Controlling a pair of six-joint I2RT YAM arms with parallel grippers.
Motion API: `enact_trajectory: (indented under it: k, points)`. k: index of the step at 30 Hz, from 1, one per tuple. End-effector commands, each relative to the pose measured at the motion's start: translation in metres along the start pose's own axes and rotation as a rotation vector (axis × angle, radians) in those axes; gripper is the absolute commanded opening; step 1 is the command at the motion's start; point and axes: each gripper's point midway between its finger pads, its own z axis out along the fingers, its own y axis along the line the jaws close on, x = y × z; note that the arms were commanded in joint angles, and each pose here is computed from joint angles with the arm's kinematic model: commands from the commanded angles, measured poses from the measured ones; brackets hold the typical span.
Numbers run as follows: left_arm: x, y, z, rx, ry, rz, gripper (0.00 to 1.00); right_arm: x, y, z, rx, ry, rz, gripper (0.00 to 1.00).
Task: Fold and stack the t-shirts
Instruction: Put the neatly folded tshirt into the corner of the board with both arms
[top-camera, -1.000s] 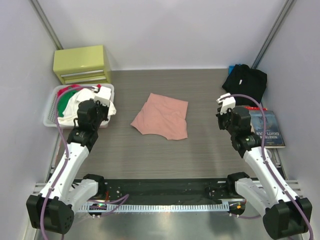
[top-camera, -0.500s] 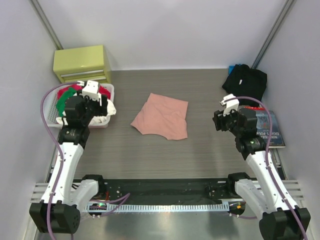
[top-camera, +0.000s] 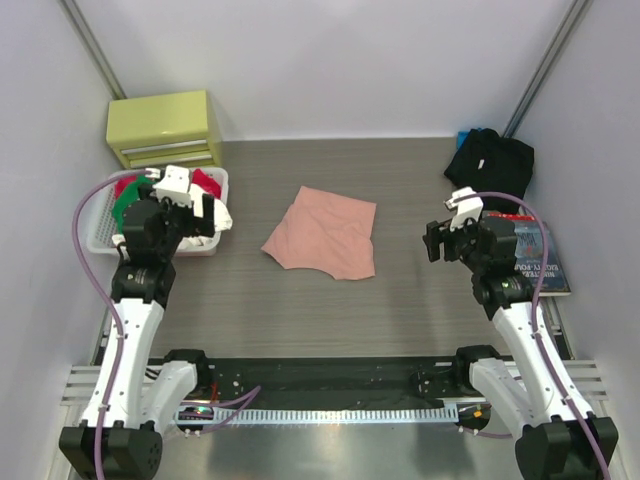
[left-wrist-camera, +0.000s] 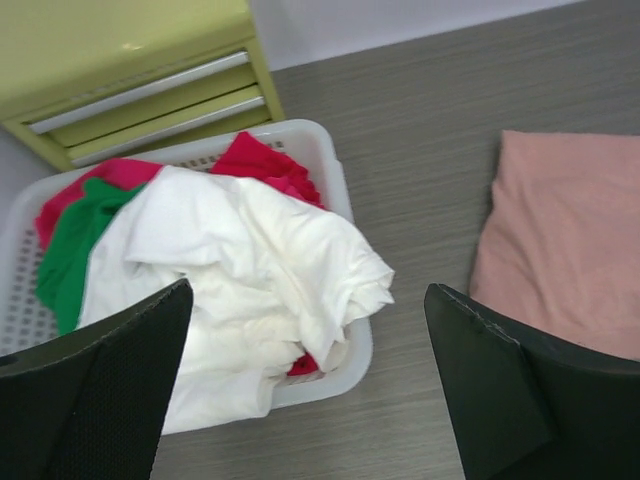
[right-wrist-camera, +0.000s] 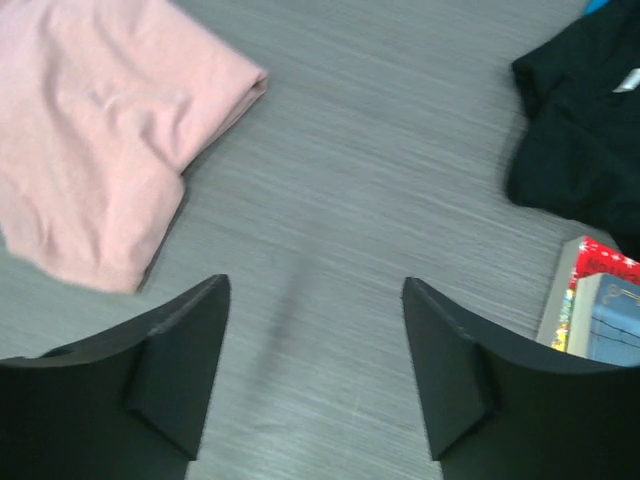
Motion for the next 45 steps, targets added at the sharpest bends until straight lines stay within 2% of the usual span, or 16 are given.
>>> enact_trajectory:
  k: [1, 6, 10, 11, 14, 19, 23, 24, 25, 29, 33, 36, 39, 42, 43, 45]
  points:
    - [-0.019, 0.037, -0.004, -0.2, -0.073, 0.017, 1.0, -0.015, -0.03, 0.004, 0.168, -0.082, 0.048, 0.8]
    - [-0.02, 0.034, 0.004, -0.174, 0.005, 0.006, 1.0, -0.018, -0.055, 0.003, 0.314, -0.102, 0.077, 0.98]
    - [-0.009, 0.045, 0.001, -0.25, 0.036, 0.083, 1.0, -0.022, -0.08, 0.006, 0.432, -0.066, 0.067, 1.0]
    - [0.001, 0.062, -0.005, -0.379, 0.064, 0.108, 1.0, -0.018, -0.088, 0.006, 0.473, -0.022, 0.046, 1.0]
    - [0.013, 0.076, -0.001, -0.48, 0.152, 0.192, 1.0, 0.005, -0.11, 0.016, 0.587, 0.165, 0.035, 1.0]
    - [0.044, 0.065, 0.015, -0.418, 0.451, 0.195, 1.0, 0.049, -0.105, 0.043, 0.551, 0.422, 0.071, 1.0]
    - [0.025, 0.051, 0.023, -0.339, 0.348, 0.015, 1.0, 0.03, -0.111, 0.034, 0.584, 0.306, 0.03, 1.0]
    - [0.007, 0.058, 0.026, -0.399, 0.239, -0.05, 1.0, 0.025, -0.114, 0.03, 0.598, 0.281, 0.029, 1.0]
    - [-0.003, 0.077, 0.011, -0.562, 0.149, -0.194, 1.0, 0.023, -0.114, 0.028, 0.604, 0.256, 0.026, 1.0]
    - [0.005, 0.087, 0.002, -0.671, 0.125, -0.267, 1.0, 0.021, -0.11, 0.024, 0.594, 0.212, 0.037, 1.0]
    - [0.016, 0.091, 0.001, -0.717, 0.207, -0.248, 1.0, 0.041, -0.104, 0.035, 0.553, 0.323, 0.067, 1.0]
    - [0.012, 0.1, -0.002, -0.772, 0.2, -0.24, 1.0, 0.053, -0.095, 0.044, 0.498, 0.407, 0.093, 1.0]
    - [0.002, 0.114, -0.011, -0.845, 0.151, -0.184, 1.0, 0.045, -0.103, 0.045, 0.556, 0.411, 0.14, 1.0]
    - [-0.006, 0.104, -0.012, -0.724, 0.117, -0.076, 1.0, 0.022, -0.101, 0.042, 0.535, 0.251, 0.114, 1.0]
    - [0.003, 0.097, -0.009, -0.664, 0.131, -0.035, 1.0, 0.008, -0.096, 0.036, 0.517, 0.116, 0.117, 1.0]
    - [-0.004, 0.081, -0.01, -0.536, 0.092, 0.016, 1.0, -0.003, -0.085, 0.028, 0.449, 0.044, 0.087, 1.0]
